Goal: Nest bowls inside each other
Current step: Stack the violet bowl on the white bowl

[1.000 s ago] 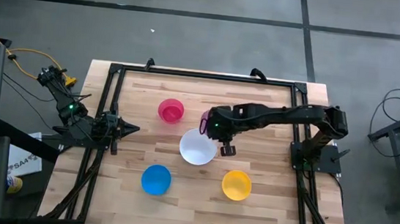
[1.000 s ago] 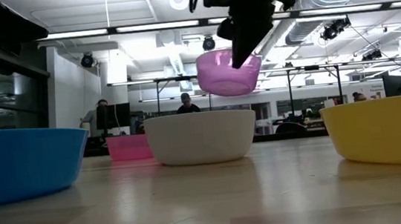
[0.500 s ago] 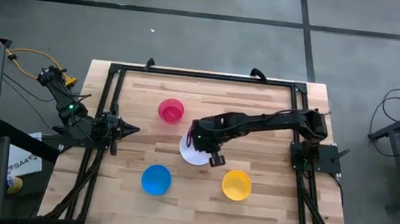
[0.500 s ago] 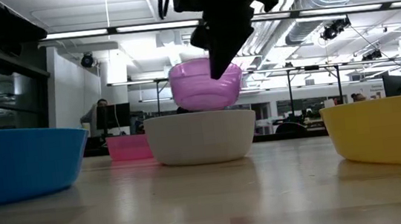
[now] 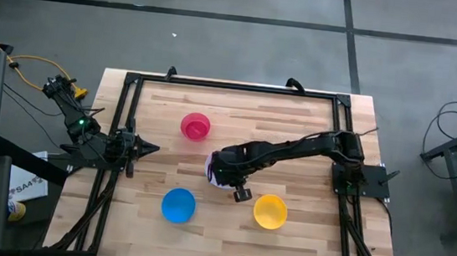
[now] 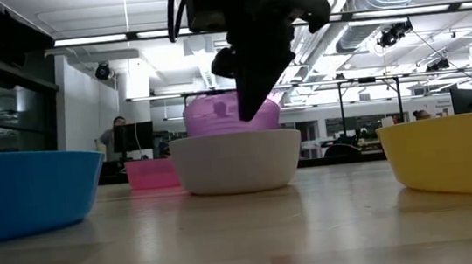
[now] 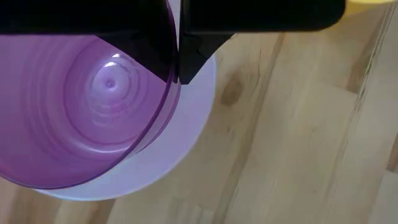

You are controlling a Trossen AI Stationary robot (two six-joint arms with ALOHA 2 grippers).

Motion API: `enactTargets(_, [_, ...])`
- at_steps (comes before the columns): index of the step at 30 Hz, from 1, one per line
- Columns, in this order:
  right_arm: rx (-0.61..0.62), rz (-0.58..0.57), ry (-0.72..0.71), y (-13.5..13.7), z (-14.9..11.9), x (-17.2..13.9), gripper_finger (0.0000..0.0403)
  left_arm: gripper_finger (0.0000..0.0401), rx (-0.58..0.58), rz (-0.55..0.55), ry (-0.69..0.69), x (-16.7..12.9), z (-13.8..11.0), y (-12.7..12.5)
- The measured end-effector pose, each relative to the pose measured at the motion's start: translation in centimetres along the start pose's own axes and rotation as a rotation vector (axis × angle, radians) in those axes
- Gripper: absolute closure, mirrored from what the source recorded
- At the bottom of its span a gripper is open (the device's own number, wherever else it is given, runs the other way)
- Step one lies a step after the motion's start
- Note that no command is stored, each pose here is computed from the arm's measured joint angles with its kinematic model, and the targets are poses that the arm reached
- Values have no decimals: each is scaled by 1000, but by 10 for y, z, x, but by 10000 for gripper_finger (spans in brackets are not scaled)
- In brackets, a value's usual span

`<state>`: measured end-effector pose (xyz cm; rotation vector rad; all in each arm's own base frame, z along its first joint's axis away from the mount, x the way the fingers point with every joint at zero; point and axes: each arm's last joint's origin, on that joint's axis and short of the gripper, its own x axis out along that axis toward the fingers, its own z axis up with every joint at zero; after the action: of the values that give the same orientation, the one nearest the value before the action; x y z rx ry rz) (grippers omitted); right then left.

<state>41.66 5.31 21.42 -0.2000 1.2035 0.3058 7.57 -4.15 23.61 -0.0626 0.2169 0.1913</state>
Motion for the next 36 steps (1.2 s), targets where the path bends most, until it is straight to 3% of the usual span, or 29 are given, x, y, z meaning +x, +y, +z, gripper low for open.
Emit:
enactTargets(11, [22, -42, -9, -8, 0, 2, 399, 389, 6, -18, 13, 0, -1, 0])
enactTargets(36, [82, 0, 29, -11, -3, 23, 397, 389, 12, -21, 19, 0, -2, 0])
